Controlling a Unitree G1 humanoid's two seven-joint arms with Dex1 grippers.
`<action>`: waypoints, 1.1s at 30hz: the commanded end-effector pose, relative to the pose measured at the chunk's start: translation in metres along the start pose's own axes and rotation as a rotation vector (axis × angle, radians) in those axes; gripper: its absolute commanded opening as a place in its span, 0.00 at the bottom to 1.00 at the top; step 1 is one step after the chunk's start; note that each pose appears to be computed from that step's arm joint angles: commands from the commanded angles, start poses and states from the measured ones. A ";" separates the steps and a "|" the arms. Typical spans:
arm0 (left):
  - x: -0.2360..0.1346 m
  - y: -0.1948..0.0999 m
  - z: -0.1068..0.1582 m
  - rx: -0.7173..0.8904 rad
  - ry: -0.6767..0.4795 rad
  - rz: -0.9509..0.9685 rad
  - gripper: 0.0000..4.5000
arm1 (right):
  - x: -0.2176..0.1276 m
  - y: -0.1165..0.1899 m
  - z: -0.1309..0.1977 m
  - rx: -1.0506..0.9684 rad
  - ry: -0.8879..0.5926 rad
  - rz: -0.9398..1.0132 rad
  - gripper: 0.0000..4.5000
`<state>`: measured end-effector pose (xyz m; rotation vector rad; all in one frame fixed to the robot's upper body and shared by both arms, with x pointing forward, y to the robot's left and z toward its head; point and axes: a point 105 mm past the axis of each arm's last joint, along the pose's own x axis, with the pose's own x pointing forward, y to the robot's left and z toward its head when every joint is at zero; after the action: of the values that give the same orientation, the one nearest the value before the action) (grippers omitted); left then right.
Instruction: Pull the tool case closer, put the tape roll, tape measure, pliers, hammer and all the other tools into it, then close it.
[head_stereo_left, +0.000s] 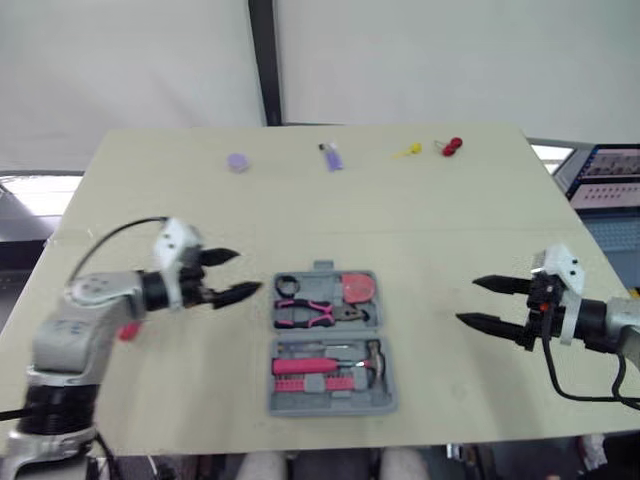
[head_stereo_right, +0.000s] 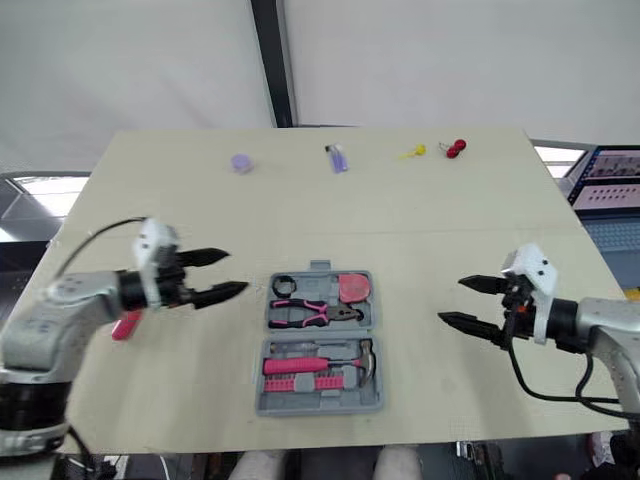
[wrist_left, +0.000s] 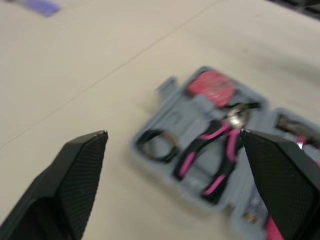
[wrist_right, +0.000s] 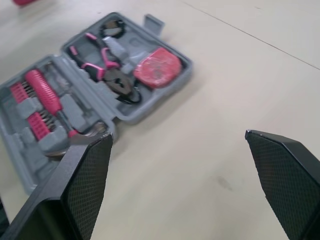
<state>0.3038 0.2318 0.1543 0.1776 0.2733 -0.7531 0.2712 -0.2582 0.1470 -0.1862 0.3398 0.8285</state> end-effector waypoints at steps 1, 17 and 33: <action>-0.055 0.034 -0.008 0.008 0.034 0.220 0.98 | -0.018 -0.020 -0.005 0.022 -0.040 -0.108 1.00; -0.174 0.087 -0.077 -0.057 0.126 0.735 0.98 | -0.027 -0.056 -0.045 0.074 0.007 -0.217 1.00; -0.123 0.062 -0.104 -0.170 0.046 0.664 0.98 | 0.020 0.003 0.015 -0.109 -0.062 0.084 1.00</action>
<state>0.2378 0.3893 0.0922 0.0925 0.3204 -0.0574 0.2863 -0.2637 0.1352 -0.2228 0.3074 0.8403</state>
